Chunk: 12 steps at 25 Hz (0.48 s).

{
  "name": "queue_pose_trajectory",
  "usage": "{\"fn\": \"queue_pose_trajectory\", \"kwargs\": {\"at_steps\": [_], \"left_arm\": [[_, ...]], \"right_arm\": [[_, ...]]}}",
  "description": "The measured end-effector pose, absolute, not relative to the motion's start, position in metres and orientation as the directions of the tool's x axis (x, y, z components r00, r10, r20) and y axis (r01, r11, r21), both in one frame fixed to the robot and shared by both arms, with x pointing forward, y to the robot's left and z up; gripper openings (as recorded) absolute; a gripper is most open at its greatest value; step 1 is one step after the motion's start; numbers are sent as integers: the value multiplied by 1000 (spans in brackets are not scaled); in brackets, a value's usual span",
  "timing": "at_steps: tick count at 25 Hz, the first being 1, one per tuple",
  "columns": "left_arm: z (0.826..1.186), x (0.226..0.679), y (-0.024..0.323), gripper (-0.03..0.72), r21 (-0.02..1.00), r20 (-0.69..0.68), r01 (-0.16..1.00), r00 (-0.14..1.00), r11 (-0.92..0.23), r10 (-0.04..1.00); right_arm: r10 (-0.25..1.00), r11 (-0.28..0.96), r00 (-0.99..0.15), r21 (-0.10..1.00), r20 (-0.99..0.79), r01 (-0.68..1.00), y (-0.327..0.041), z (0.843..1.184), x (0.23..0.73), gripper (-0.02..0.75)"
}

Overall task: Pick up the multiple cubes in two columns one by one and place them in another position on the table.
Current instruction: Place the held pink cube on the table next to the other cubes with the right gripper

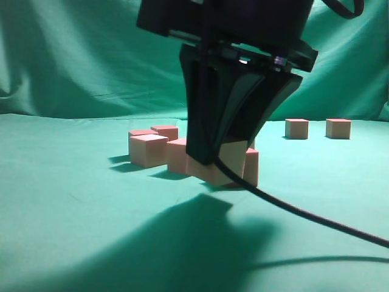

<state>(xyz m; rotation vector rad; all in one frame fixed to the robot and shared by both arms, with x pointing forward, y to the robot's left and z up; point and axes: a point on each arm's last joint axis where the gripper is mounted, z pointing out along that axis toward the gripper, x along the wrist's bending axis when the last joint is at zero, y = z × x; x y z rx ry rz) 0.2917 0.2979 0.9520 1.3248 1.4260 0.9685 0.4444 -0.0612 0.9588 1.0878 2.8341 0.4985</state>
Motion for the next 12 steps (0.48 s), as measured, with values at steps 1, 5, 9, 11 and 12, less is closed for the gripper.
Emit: {"fn": "queue_pose_trajectory", "kwargs": {"at_steps": [1, 5, 9, 11, 12], "left_arm": [[952, 292, 298, 0, 960, -115, 260, 15, 107, 993], [952, 292, 298, 0, 960, -115, 260, 15, 107, 993], [952, 292, 298, 0, 960, -115, 260, 15, 107, 993], [952, 292, 298, 0, 960, -115, 260, 15, 107, 993], [952, 292, 298, 0, 960, -115, 260, 15, 107, 993]], "right_arm": [[660, 701, -750, 317, 52, 639, -61, 958, 445, 271], [656, 720, -754, 261, 45, 642, -62, 947, 445, 271], [654, 726, -756, 246, 41, 642, -62, 943, 445, 271], [649, 732, -760, 246, 33, 636, -62, 943, 445, 271], [645, 736, -763, 246, 27, 631, -63, 943, 446, 271]]}}
